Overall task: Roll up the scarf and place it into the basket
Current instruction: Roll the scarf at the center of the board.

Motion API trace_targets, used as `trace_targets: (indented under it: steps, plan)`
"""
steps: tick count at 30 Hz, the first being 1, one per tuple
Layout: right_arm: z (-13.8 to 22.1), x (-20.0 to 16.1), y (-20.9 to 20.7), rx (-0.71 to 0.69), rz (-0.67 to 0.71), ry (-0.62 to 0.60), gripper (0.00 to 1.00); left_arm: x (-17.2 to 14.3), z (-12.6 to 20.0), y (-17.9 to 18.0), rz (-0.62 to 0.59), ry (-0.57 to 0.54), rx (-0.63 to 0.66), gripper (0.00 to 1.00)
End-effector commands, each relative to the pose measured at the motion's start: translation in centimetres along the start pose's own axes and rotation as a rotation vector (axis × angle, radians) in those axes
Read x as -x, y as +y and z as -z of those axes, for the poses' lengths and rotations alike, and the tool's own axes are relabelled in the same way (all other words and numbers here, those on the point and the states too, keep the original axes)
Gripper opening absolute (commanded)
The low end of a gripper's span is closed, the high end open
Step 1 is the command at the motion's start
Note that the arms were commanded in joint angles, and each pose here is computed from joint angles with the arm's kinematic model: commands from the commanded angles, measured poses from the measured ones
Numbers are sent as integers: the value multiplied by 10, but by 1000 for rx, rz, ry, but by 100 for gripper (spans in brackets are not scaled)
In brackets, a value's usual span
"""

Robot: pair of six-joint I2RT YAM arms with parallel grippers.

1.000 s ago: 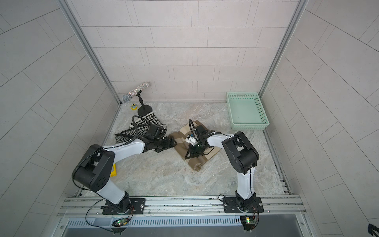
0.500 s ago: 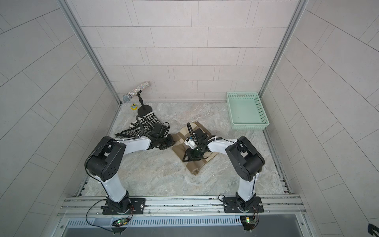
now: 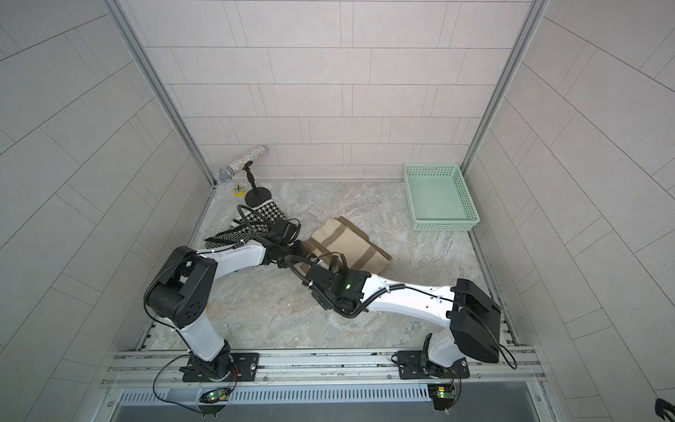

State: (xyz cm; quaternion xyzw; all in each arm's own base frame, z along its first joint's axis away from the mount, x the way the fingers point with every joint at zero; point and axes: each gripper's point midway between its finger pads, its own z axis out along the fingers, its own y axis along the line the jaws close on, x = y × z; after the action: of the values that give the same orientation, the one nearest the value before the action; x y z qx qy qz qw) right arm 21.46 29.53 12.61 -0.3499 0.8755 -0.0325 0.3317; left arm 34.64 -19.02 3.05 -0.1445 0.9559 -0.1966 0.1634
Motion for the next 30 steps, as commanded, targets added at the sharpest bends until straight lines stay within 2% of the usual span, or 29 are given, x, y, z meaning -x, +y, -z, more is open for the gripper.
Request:
trace_targets:
  steps: [1,8,14,17,20,23,25,28,30]
  plan:
    - [0,4,-20,-270,150,-24,86,-3,8,11,-13,11,60,14]
    - [-39,-15,11,-302,311,50,85,-6,7,12,-17,26,65,14]
    - [-64,-30,17,-319,362,98,85,-7,8,11,-30,39,66,14]
    - [-79,-41,19,-284,357,142,81,-8,10,9,-34,44,59,14]
    - [-93,-56,20,-234,336,204,68,-6,13,5,-35,45,49,15]
    - [-101,-67,20,-195,315,252,48,-3,18,1,-29,49,28,23]
    - [-101,-71,22,-165,305,273,28,0,24,-3,-22,50,5,39]
    - [-93,-70,32,-81,249,286,4,5,38,-7,-9,44,-28,52]
    - [-84,-68,42,27,166,296,0,10,51,-6,-27,21,-37,68]
